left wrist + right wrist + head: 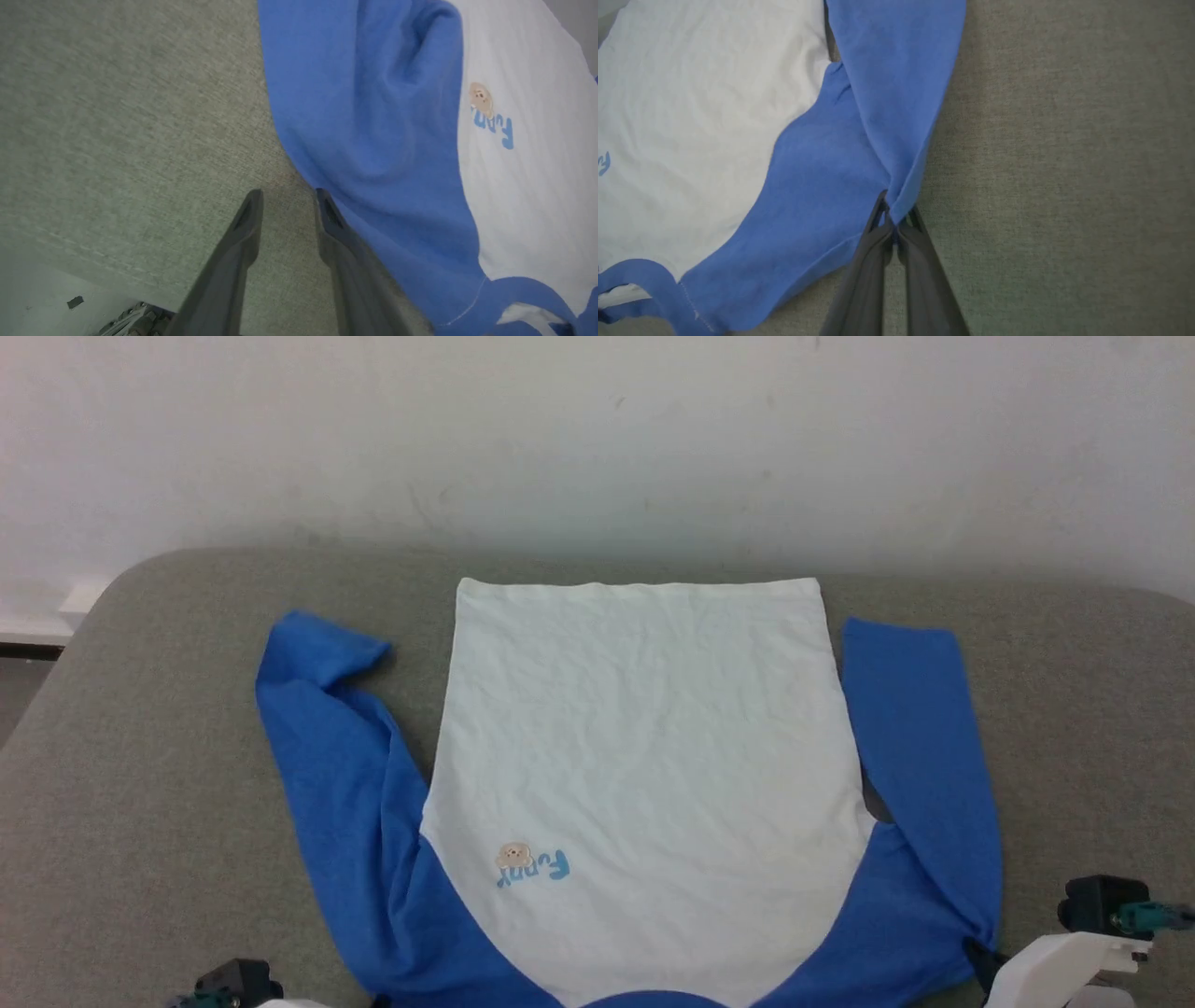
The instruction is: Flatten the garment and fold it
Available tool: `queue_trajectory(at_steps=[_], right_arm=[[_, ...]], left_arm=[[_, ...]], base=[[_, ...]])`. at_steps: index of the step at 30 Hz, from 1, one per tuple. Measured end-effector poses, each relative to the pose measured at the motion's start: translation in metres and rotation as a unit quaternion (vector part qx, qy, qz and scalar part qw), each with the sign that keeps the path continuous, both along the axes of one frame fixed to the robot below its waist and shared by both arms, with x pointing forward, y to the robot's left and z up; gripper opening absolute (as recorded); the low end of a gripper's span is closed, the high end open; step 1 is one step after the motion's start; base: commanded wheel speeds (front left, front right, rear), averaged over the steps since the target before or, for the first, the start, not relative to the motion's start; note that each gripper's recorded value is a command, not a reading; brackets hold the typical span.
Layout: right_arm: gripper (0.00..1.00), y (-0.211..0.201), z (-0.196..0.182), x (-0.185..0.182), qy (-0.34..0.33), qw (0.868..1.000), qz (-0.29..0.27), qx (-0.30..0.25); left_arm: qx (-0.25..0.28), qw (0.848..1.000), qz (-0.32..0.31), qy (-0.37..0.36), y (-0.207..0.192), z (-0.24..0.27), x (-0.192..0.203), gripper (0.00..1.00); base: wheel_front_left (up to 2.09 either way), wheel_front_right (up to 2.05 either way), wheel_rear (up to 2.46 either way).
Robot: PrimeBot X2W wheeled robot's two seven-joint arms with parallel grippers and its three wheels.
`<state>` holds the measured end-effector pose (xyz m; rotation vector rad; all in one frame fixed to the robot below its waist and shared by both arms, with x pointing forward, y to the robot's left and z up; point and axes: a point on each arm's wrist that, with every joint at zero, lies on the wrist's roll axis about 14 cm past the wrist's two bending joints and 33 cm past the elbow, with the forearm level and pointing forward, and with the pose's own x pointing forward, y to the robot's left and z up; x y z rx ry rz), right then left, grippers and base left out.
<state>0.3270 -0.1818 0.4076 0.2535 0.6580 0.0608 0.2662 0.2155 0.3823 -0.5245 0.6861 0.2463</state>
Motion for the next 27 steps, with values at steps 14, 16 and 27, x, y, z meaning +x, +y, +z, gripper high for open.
queue_trajectory(at_steps=[14,16,27], right_arm=[[1.00,-0.029,0.033,0.023,-0.061,0.997,-0.051,0.011],[1.00,-0.039,0.052,0.039,-0.091,0.994,-0.064,0.002],[1.00,-0.041,0.094,0.149,-0.111,0.991,-0.055,-0.055]], left_arm=[[0.092,0.990,0.040,-0.095,0.053,0.058,0.035,1.00],[0.134,0.977,0.047,-0.159,0.064,0.089,0.052,1.00],[0.239,0.893,0.016,-0.381,0.046,0.173,0.112,1.00]], base=[[0.00,0.00,0.00],[0.00,0.00,0.00],[0.00,0.00,0.00]])
